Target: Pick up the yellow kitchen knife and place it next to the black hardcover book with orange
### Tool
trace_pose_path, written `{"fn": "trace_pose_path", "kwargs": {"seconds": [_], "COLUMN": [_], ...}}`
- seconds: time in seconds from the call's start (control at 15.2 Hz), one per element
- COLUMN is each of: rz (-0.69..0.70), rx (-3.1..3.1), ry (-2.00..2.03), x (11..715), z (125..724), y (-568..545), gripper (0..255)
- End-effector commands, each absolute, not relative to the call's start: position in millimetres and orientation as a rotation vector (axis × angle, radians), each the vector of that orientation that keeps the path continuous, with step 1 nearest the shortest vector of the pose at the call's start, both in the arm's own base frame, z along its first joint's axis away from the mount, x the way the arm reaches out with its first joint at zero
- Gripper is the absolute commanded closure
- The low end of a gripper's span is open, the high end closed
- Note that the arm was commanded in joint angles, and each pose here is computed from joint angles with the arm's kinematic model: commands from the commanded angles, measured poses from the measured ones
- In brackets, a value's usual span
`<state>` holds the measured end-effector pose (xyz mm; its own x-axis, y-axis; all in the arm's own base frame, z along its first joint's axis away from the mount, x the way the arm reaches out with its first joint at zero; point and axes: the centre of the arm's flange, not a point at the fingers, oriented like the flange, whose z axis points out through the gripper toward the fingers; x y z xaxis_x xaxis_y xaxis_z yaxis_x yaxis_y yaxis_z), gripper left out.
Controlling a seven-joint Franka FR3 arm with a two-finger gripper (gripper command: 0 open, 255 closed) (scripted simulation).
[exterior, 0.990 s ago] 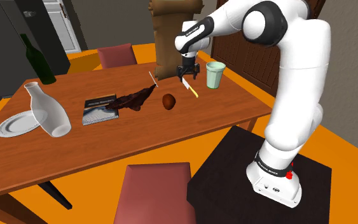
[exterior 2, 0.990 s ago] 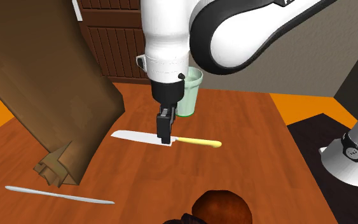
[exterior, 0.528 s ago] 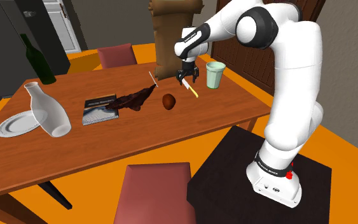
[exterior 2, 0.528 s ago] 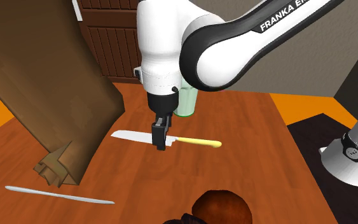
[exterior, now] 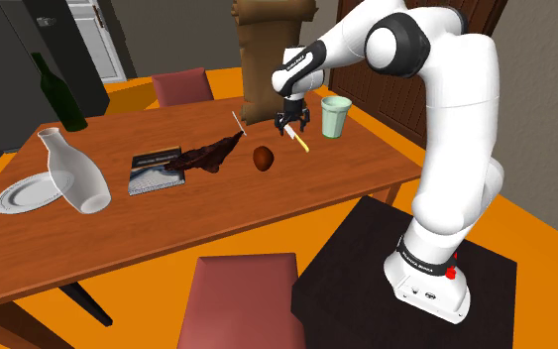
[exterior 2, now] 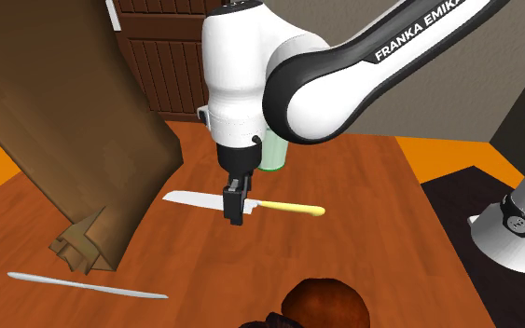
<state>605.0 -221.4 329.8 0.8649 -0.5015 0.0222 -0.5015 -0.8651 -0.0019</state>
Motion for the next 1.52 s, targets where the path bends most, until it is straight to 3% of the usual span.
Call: {"fn": "trace_pose_path", "kwargs": {"seconds": [0.0,0.07,0.66,1.45], "rz": [0.034,0.034,0.034,0.035], "rx": [3.030,3.030,3.030,3.030], "ry": [-0.815,-0.815,-0.815,-0.815], "x": [605.0,605.0,605.0,605.0], "z": [329.8,329.8,329.8,393.1], "y": [-221.4,-221.4,-221.4,-221.5], "gripper": [0,255,255,255]}}
